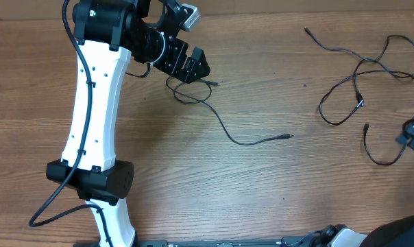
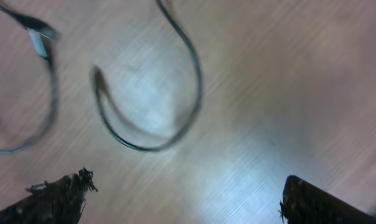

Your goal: Untangle cables

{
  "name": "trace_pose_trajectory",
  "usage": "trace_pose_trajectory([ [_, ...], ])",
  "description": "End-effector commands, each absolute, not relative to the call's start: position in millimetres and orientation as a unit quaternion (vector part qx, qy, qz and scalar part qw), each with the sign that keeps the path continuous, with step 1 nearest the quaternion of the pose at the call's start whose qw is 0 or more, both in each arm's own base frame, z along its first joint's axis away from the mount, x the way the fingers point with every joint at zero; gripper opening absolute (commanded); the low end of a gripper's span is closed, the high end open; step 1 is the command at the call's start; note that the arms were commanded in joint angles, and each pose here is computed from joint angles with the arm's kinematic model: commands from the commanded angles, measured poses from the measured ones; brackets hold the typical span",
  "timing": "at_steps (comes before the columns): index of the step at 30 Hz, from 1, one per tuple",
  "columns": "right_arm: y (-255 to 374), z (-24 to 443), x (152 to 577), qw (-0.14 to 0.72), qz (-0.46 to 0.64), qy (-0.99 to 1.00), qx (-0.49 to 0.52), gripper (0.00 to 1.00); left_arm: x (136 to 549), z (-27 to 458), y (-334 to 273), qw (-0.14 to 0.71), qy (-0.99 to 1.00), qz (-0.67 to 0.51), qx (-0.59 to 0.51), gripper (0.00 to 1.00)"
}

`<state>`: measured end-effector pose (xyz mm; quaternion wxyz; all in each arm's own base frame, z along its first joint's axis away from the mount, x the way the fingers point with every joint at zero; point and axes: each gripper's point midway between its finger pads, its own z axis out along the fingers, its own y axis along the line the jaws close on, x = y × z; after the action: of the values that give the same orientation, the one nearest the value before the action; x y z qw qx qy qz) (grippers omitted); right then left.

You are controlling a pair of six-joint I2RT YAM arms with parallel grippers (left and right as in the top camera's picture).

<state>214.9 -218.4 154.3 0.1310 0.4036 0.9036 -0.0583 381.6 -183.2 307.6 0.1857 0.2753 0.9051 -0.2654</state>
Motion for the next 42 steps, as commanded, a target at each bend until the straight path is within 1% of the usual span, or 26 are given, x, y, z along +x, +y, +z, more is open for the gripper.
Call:
trace_pose_trajectory([
  [1, -230.0, 155.4, 199.5, 0.112, -0.103, 0.884, 0.442, 1.0, 383.5, 304.8, -183.0, 0.185, 0.902, -0.27, 0.282, 1.0],
  [4, -227.7, 142.4, 197.5, 0.105, -0.1, 0.885, 0.442, 1.0, 383.5, 304.8, -183.0, 0.185, 0.902, -0.27, 0.282, 1.0],
  [7, -221.4, 120.0, 196.3, 0.097, -0.087, 0.888, 0.441, 1.0, 383.5, 304.8, -183.0, 0.185, 0.902, -0.27, 0.282, 1.0],
  [10, -209.5, 86.2, 198.3, 0.101, -0.058, 0.891, 0.439, 1.0, 383.5, 304.8, -183.0, 0.185, 0.902, -0.27, 0.282, 1.0],
  [15, -202.8, 59.8, 197.5, 0.107, -0.045, 0.882, 0.458, 1.0, 383.5, 304.9, -183.1, 0.185, 0.902, -0.27, 0.282, 0.99],
  [20, -194.8, 29.6, 189.9, 0.067, -0.031, 0.883, 0.463, 1.0, 383.5, 304.8, -183.0, 0.185, 0.902, -0.27, 0.282, 1.0],
  [25, -193.2, 17.0, 190.3, 0.051, -0.022, 0.884, 0.463, 1.0, 383.5, 304.8, -183.0, 0.185, 0.902, -0.27, 0.282, 1.0],
  [37, -213.6, 20.7, 210.6, 0.106, -0.039, 0.88, 0.461, 1.0, 383.5, 304.8, -183.0, 0.185, 0.902, -0.27, 0.282, 1.0],
  [42, -220.2, 14.1, 217.3, 0.115, -0.042, 0.879, 0.461, 1.0, 383.5, 304.8, -183.0, 0.185, 0.902, -0.27, 0.282, 1.0],
])
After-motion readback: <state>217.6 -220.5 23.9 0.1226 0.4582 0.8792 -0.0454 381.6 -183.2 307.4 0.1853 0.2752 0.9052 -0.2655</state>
